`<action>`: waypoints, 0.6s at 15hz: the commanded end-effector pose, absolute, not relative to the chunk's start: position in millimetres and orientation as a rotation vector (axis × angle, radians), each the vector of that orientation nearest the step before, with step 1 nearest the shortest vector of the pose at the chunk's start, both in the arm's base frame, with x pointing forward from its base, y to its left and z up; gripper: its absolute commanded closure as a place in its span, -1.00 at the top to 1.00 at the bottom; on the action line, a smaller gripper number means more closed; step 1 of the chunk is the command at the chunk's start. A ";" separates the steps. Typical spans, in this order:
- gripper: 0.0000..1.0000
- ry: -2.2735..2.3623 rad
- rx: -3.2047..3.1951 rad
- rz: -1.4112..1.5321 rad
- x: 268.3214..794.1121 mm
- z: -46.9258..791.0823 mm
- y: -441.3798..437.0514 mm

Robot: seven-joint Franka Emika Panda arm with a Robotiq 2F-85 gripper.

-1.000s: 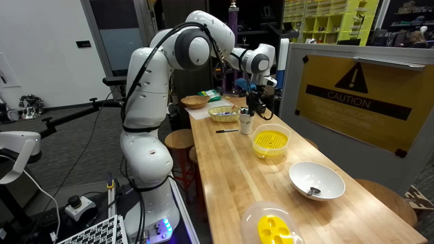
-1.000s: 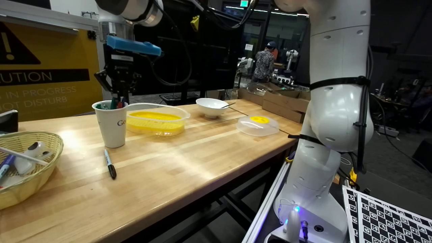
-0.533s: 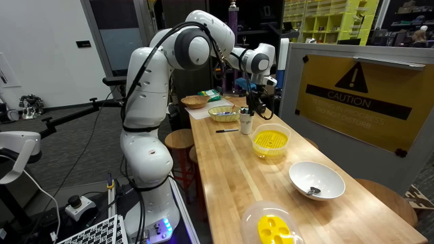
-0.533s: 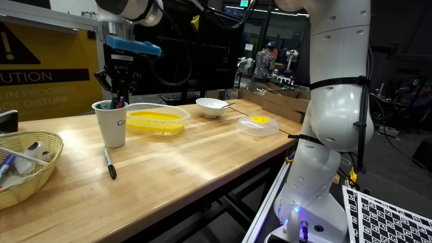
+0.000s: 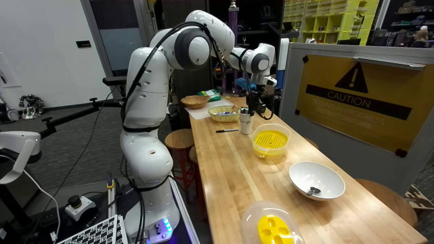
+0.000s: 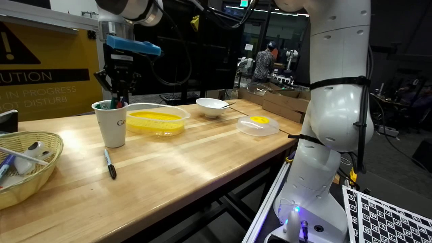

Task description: Push the cup to the right

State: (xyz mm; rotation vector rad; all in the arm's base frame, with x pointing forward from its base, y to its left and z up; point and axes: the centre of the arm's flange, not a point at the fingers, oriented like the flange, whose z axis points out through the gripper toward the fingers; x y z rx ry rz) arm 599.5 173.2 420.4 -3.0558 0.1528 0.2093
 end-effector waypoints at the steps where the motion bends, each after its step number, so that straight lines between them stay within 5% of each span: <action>1: -0.89 0.191 -3.035 0.205 589.8 424.8 169.7; 9: -0.89 0.231 -3.020 0.209 591.7 424.5 157.5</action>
